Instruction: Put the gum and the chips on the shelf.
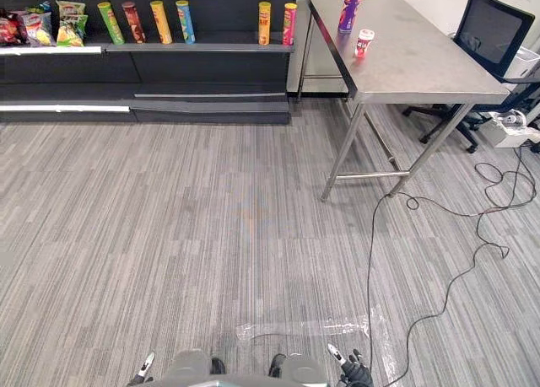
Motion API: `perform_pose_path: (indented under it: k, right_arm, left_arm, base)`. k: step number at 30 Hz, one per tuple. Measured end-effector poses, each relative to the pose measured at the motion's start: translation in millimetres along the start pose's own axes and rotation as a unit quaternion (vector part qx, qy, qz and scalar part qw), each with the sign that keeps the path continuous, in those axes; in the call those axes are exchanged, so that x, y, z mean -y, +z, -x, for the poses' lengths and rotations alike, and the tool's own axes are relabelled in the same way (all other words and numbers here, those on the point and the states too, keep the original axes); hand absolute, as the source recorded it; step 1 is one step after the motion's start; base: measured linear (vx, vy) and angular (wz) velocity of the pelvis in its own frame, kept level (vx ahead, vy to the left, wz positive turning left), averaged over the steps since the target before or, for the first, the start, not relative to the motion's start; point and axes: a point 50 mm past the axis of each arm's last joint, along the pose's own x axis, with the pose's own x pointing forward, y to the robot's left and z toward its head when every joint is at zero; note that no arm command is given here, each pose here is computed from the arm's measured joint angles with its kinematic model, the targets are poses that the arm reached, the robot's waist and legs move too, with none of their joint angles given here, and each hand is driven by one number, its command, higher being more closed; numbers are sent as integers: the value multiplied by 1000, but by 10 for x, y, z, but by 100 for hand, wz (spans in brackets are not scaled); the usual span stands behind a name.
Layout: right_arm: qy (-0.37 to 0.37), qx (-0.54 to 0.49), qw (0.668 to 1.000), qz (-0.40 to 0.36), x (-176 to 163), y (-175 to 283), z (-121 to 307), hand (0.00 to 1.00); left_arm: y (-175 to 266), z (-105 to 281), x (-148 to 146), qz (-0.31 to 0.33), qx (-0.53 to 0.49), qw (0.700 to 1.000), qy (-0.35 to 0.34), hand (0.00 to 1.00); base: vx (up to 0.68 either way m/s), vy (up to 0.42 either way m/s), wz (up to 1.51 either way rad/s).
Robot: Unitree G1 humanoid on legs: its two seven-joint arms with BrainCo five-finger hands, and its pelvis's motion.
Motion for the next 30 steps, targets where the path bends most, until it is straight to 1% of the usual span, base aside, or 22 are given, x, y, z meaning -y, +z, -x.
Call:
perform_pose_path:
  k: [3, 5, 7, 12, 14, 16, 21, 23, 26, 30]
  right_arm:
    - [-4, 9, 1000, 4, 38, 97, -34, 0]
    - [-9, 11, 1000, -1, 62, 130, -45, 0]
    - [-4, 5, 1000, 10, 72, 107, -37, 0]
    - [-10, -3, 1000, 11, 149, 52, -4, 0]
    - [13, -2, 1000, 16, 25, 48, -22, 0]
    - [15, 2, 1000, 12, -16, 65, -34, 0]
    - [4, 0, 1000, 23, 4, 44, -22, 0]
    - [-3, -3, 1000, 31, 46, 7, 3, 0]
    - [-5, 4, 1000, 30, 39, 23, 6, 0]
    - [-2, 25, 999, 24, 22, 73, 0, 0]
  left_arm:
    - [-47, 13, 37, 15, 3, 1000, -17, 0]
    - [-62, 21, 46, 9, 7, 1000, -28, 0]
    - [-62, 22, 54, 9, 7, 999, -37, 0]
    - [-200, 65, 28, 19, -8, 999, -45, 0]
    - [-90, 54, -37, 7, 6, 999, -37, 0]
    - [-37, 36, -20, -6, 11, 999, -35, 0]
    - [-53, 47, -81, -10, 5, 1000, -28, 0]
    - [-46, 52, -102, -44, 1, 999, -30, 0]
    - [-11, 47, -105, -72, 1, 997, -30, 0]
    - [-47, 43, -102, -77, -13, 997, -16, 0]
  base:
    - [111, 84, -46]
    - [157, 144, -37]
    - [266, 228, -16]
    - [380, 381, -27]
    - [426, 325, -13]
    - [351, 318, 4]
    - [306, 226, -8]
    - [325, 165, 15]
    - [357, 122, 19]
    - [354, -13, 19]
